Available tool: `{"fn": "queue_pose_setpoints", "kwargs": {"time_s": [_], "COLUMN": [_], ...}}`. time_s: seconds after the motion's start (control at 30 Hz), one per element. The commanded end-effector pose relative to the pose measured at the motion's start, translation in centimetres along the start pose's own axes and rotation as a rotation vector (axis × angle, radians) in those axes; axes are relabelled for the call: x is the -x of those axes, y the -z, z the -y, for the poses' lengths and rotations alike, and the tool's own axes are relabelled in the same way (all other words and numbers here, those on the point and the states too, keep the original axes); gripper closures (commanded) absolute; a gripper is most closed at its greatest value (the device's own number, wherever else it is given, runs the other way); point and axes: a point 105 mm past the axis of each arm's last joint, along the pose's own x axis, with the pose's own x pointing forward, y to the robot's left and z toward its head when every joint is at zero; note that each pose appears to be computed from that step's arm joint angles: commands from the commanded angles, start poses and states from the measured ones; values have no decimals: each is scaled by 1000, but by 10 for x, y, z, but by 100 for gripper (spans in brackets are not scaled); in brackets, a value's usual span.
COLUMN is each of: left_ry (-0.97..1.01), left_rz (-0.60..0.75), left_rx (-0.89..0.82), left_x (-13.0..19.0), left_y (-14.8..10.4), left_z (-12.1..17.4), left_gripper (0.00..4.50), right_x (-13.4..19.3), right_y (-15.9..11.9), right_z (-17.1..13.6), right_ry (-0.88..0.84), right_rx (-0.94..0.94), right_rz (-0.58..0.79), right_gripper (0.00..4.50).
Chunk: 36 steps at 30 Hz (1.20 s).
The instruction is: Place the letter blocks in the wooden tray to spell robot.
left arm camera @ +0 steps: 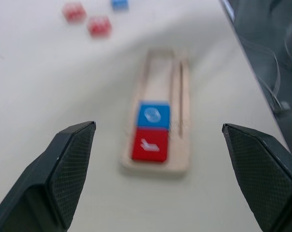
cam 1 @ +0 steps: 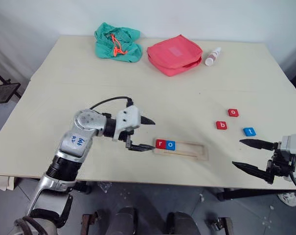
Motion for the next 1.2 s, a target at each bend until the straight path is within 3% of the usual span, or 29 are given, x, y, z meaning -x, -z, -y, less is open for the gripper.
{"fn": "queue_pose_setpoints", "kwargs": {"time_s": [0.03,0.13,0.2,0.3,0.5,0.6,0.8,1.2], "left_ry": [-60,-138,-135,-151,-147,-160,-150,-150], "left_rz": [125,178,317,308,286,332,302,307], "left_rx": [-40,-40,-50,-58,-42,-22,19,22], "left_x": [19,37,47,53,64,69,74,76], "left_y": [-10,1,-4,6,29,32,51,51], "left_z": [-12,-22,-20,-17,0,6,17,17], "left_gripper": [4,4,4,4,4,4,4,4], "right_x": [4,-1,-3,-8,-14,-15,-15,-14], "right_y": [-4,-4,0,-2,11,13,16,12], "right_z": [10,19,25,26,25,18,8,10], "right_ry": [151,329,432,508,634,642,659,665], "right_rx": [13,-10,-41,-98,-161,-183,-230,-226], "right_rz": [-2,61,73,133,106,101,82,92], "right_gripper": [0,0,0,0,0,0,0,0]}}
